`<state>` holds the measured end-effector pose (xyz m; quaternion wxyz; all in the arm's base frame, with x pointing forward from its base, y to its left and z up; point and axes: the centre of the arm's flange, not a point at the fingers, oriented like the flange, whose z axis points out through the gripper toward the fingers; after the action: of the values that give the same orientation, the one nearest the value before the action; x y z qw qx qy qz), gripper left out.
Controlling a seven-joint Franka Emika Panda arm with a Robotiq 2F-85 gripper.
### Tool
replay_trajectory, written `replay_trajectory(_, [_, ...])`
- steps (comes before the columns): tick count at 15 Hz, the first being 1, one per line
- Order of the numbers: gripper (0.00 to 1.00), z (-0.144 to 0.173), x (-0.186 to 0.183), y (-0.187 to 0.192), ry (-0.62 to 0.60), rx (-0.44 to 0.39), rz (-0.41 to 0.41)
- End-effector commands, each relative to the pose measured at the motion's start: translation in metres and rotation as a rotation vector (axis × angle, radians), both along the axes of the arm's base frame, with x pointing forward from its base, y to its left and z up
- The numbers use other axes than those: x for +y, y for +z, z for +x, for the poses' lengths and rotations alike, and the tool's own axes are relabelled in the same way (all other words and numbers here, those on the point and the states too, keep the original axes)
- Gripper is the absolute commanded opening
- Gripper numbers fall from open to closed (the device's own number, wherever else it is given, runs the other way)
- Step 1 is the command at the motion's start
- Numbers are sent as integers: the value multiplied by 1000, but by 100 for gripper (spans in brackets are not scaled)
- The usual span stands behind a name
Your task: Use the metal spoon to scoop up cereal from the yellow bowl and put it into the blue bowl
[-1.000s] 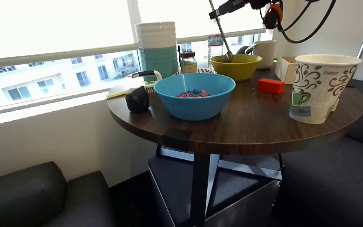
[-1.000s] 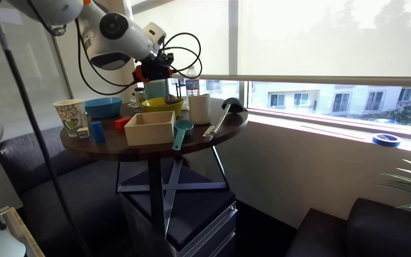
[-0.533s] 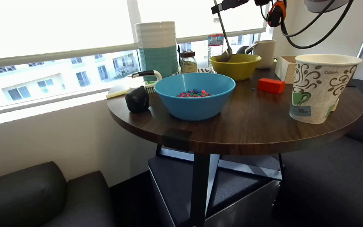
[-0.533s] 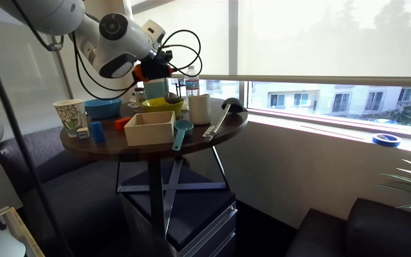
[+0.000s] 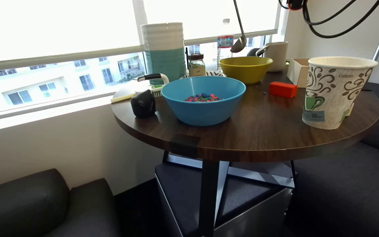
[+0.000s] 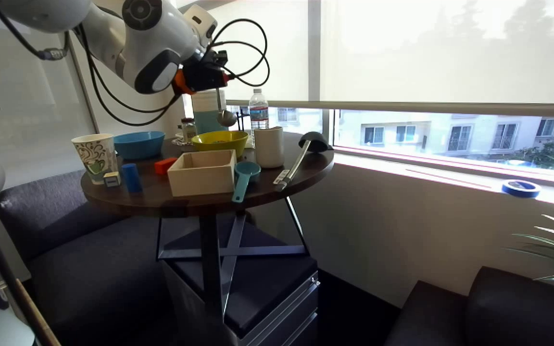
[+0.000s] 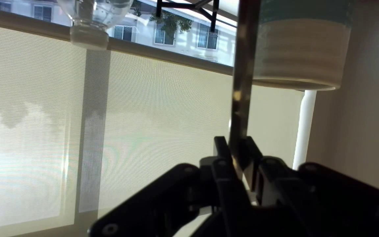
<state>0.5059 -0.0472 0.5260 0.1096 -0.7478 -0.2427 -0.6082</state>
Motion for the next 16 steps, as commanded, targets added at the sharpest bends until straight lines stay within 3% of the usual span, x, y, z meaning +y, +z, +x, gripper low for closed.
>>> replay_trajectory(1, [4, -15, 5, 25, 45, 23, 29])
replay_trajectory(9, [4, -45, 52, 73, 213, 96, 91])
replay_trajectory(16, [4, -59, 106, 72, 409, 164, 150])
